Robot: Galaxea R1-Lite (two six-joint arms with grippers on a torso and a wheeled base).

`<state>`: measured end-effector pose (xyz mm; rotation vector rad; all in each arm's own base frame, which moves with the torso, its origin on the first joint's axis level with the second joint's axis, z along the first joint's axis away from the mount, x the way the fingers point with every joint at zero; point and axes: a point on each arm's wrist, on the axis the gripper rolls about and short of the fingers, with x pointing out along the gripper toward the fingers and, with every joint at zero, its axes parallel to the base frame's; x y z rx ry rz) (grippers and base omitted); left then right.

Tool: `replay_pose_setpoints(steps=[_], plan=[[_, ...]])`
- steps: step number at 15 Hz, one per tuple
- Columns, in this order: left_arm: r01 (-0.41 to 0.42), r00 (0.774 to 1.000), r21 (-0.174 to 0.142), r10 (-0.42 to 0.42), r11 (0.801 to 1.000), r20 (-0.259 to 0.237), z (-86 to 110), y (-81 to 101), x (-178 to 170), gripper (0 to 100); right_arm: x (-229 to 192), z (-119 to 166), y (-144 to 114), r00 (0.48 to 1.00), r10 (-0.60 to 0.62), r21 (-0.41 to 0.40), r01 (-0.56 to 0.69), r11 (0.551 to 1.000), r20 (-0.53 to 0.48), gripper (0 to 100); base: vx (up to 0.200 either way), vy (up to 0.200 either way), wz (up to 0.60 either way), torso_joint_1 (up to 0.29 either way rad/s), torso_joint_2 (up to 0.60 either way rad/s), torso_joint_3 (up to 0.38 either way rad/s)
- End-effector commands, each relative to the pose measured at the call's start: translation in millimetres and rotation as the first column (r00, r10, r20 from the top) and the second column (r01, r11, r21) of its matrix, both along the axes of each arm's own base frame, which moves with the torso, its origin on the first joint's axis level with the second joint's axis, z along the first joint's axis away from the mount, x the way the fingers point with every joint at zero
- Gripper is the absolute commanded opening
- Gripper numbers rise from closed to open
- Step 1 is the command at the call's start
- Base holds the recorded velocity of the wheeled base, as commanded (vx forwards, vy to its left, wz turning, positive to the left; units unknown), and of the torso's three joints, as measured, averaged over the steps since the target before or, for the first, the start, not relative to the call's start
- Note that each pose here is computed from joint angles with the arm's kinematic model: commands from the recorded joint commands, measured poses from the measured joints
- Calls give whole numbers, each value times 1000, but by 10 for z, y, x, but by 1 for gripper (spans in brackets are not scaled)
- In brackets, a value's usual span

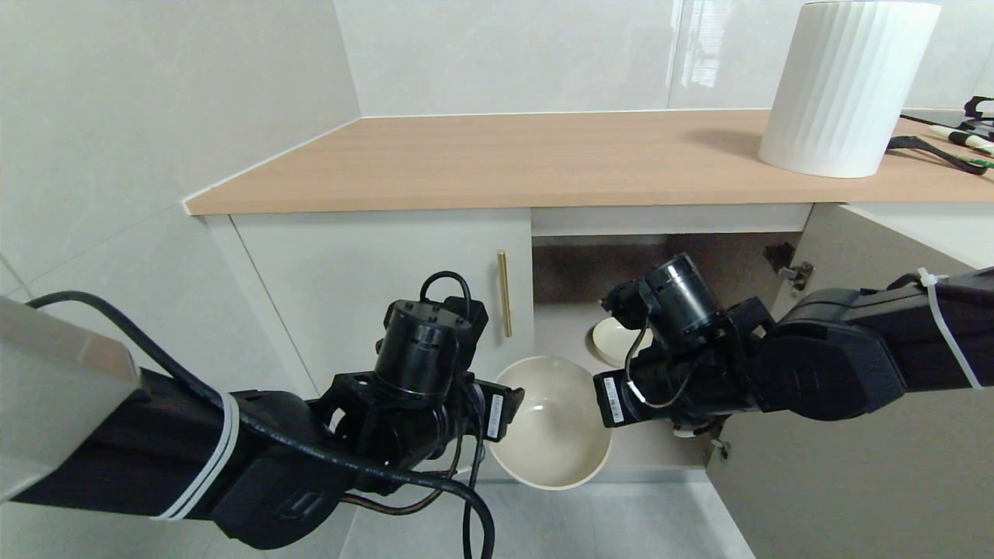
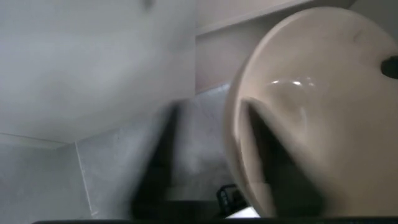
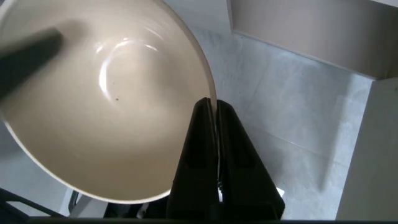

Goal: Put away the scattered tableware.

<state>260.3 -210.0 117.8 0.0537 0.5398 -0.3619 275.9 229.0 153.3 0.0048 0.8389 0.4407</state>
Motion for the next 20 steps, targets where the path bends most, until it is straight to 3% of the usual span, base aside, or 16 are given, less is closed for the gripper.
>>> replay_pose_setpoints(steps=[1,5,7,8,9,11,14,20], plan=[[-3,1000,-8,3,1000,12,44,13,-14,100,21,-11,-20,1000,-9,-3,9,1000,-2,0,0,0,0,0,0,0],[-33,999,-10,34,999,43,122,38,-32,100,473,-169,-297,987,-157,-17,157,987,-17,0,0,0,0,0,0,0],[-33,999,-5,33,999,37,97,32,-24,100,748,-417,-300,936,-351,-29,350,936,-32,0,0,0,0,0,0,0],[-35,999,-6,35,999,38,102,37,-23,100,777,-461,-362,922,-386,-50,385,922,-24,0,0,0,0,0,0,0],[-36,999,-7,37,999,39,107,42,-21,100,810,-464,-429,914,-406,-35,405,914,-13,0,0,0,0,0,0,0],[-36,999,-8,37,999,40,112,44,-22,100,913,-505,-558,891,-445,89,438,895,88,0,0,0,0,0,0,0],[-36,998,-11,37,999,44,127,47,-27,100,971,-607,-634,874,-434,170,404,899,217,0,0,0,0,0,0,0],[-36,998,-11,37,999,44,127,47,-27,100,1311,-728,-815,832,-501,191,466,864,238,0,0,0,0,0,0,0]])
